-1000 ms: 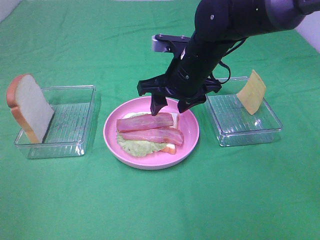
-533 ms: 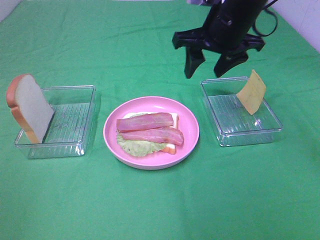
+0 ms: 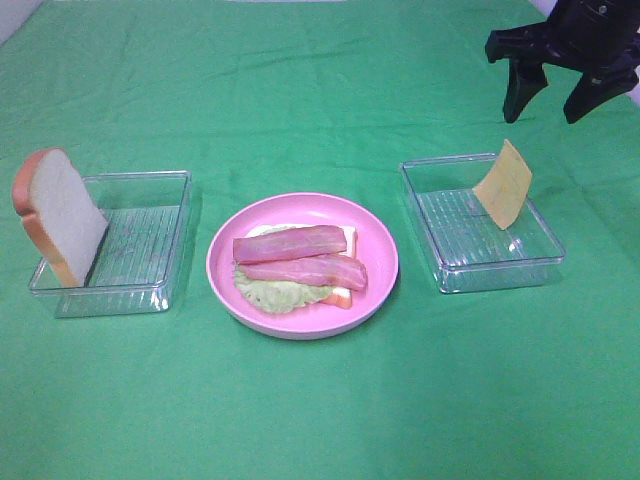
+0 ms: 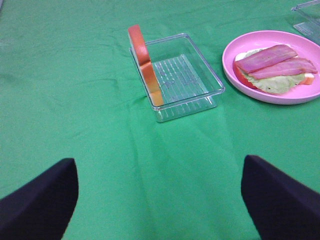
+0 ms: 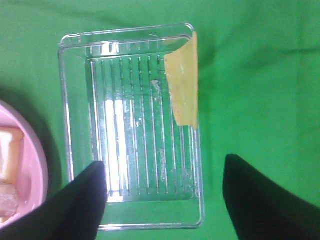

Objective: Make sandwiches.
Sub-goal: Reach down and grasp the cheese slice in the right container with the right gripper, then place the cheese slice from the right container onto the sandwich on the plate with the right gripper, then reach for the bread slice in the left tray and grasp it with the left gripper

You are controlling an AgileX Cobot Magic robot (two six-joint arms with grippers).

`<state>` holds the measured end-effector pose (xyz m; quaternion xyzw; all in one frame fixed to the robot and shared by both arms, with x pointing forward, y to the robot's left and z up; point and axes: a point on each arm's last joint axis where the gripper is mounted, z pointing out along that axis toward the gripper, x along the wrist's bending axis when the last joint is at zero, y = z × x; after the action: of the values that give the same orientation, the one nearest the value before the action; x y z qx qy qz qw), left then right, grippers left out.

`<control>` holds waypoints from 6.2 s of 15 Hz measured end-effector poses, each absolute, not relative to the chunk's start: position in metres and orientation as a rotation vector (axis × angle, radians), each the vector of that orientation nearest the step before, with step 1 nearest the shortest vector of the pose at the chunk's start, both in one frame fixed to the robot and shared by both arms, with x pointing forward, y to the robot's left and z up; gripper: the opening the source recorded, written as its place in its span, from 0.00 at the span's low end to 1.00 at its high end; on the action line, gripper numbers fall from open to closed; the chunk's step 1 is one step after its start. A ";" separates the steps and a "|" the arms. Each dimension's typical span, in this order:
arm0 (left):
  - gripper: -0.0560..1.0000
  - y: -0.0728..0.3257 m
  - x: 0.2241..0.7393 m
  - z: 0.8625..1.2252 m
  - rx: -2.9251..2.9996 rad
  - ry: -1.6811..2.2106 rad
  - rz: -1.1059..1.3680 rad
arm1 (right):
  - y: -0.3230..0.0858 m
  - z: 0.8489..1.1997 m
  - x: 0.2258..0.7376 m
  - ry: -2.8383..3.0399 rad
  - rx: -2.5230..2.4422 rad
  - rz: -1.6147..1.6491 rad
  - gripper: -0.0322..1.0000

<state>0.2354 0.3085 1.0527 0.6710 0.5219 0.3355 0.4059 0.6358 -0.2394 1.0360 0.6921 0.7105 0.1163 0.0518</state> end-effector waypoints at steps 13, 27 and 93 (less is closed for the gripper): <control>0.84 0.309 0.235 1.053 1.693 1.317 0.846 | -0.260 0.972 0.694 2.188 2.187 0.372 0.62; 0.84 0.309 0.235 1.053 1.693 1.317 0.846 | -0.261 0.943 0.694 2.254 2.226 0.237 0.46; 0.84 0.309 0.235 1.053 1.693 1.317 0.846 | -0.104 1.007 0.568 2.652 1.809 0.709 0.79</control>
<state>0.2354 0.3085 1.0527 0.6710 0.5219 0.3355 0.4059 0.5678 -0.1042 1.0066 0.5489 0.8045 0.2151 -0.0727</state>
